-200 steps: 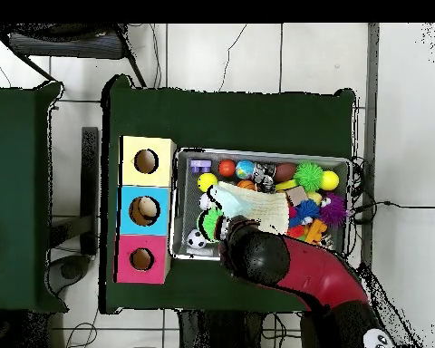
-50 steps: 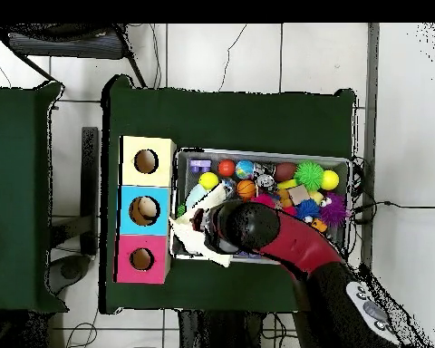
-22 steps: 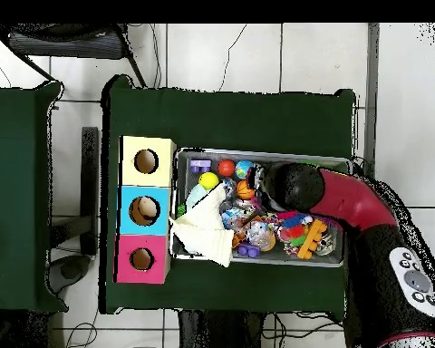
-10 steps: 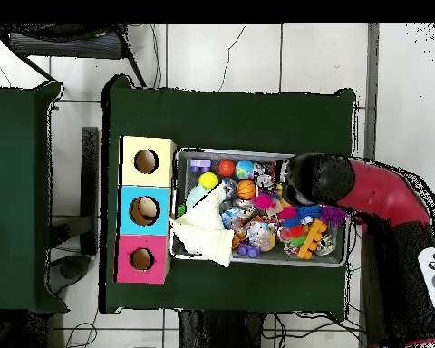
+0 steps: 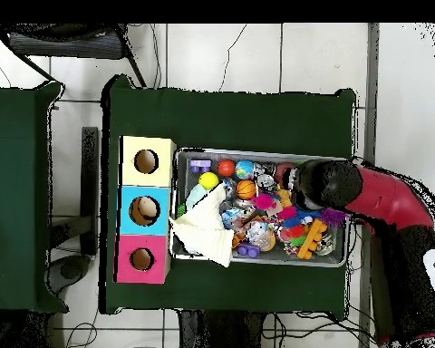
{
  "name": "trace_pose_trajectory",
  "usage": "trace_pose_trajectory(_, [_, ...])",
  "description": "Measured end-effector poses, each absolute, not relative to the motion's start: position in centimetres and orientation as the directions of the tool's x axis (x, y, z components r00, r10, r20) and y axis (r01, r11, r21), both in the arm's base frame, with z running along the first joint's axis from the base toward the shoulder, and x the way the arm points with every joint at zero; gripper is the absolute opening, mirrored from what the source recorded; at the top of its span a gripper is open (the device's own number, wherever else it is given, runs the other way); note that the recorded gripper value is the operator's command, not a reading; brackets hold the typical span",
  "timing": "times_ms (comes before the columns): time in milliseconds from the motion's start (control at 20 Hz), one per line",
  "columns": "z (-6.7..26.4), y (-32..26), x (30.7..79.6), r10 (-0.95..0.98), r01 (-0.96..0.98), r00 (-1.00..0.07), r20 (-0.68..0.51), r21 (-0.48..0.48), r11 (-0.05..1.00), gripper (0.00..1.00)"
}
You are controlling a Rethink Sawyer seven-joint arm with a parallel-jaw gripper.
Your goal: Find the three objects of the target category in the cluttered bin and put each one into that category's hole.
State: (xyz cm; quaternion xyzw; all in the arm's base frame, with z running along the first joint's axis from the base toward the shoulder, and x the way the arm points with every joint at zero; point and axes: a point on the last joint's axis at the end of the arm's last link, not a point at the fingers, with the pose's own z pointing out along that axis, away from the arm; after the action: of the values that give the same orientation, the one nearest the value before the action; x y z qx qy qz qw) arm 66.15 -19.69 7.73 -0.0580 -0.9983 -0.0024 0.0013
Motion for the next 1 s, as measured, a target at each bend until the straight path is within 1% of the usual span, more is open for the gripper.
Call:
trace_pose_trajectory(350, [4.1, -19.3, 64.6, 0.116, 0.118, -0.992, 0.057, 0.033, 0.992, 1.00])
trace_pose_trajectory(1000, [1.2, -19.0, 63.8, 0.121, 0.126, -0.988, 0.093, 0.051, 0.991, 1.00])
